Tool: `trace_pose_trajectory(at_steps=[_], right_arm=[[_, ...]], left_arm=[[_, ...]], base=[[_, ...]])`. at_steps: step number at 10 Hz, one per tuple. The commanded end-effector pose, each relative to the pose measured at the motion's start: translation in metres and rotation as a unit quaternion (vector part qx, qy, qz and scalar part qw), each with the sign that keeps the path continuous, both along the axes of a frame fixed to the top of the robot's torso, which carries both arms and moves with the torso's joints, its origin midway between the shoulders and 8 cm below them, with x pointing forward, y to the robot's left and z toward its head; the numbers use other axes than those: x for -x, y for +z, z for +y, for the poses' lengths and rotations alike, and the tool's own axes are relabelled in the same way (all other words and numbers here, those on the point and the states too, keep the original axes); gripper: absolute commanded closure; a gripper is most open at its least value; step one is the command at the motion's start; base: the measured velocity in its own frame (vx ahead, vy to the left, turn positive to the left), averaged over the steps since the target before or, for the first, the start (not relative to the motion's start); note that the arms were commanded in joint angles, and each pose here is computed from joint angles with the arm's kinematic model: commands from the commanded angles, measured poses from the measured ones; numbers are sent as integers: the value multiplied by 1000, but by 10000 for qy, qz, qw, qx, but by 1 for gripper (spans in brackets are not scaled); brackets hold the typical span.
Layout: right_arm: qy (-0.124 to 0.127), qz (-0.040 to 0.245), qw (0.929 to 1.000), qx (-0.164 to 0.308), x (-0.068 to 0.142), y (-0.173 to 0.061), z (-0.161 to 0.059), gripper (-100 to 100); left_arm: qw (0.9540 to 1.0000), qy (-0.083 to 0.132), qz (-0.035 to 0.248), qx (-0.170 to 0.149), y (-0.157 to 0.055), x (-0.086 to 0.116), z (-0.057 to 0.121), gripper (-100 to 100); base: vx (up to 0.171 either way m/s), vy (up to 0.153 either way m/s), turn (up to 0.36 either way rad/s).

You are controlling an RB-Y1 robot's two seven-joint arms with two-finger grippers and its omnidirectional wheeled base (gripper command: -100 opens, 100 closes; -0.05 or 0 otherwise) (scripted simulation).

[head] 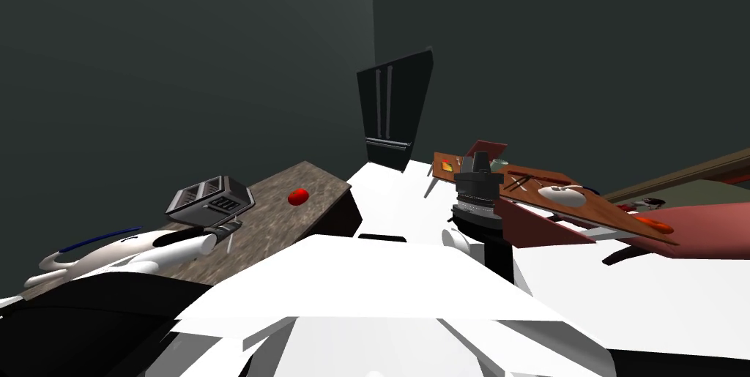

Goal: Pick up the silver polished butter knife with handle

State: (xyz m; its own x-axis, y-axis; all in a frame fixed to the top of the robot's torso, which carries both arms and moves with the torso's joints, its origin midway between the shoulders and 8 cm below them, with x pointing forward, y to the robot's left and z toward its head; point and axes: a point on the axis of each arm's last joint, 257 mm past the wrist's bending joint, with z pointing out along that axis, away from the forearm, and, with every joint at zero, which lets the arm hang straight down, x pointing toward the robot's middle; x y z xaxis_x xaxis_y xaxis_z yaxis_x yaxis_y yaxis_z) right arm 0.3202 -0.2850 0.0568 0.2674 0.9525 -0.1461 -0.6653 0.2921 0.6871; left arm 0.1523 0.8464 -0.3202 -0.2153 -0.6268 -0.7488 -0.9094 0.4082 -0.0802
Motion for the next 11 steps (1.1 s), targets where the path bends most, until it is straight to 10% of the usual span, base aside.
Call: trace_pose_trajectory(at_steps=[1, 10, 11], right_arm=[[0, 0, 10000, 0, 0, 0, 0, 0], [0, 0, 10000, 0, 0, 0, 0, 0], [0, 0, 10000, 0, 0, 0, 0, 0]], left_arm=[[10000, -13, 6, -9, 4, 0, 2, 100], [9999, -123, -9, -47, 40, -16, 11, 100], [9999, -118, -14, -44, 40, -16, 11, 0]], base=[[3, -21, 13], [3, -19, 23], [0, 0, 0]])
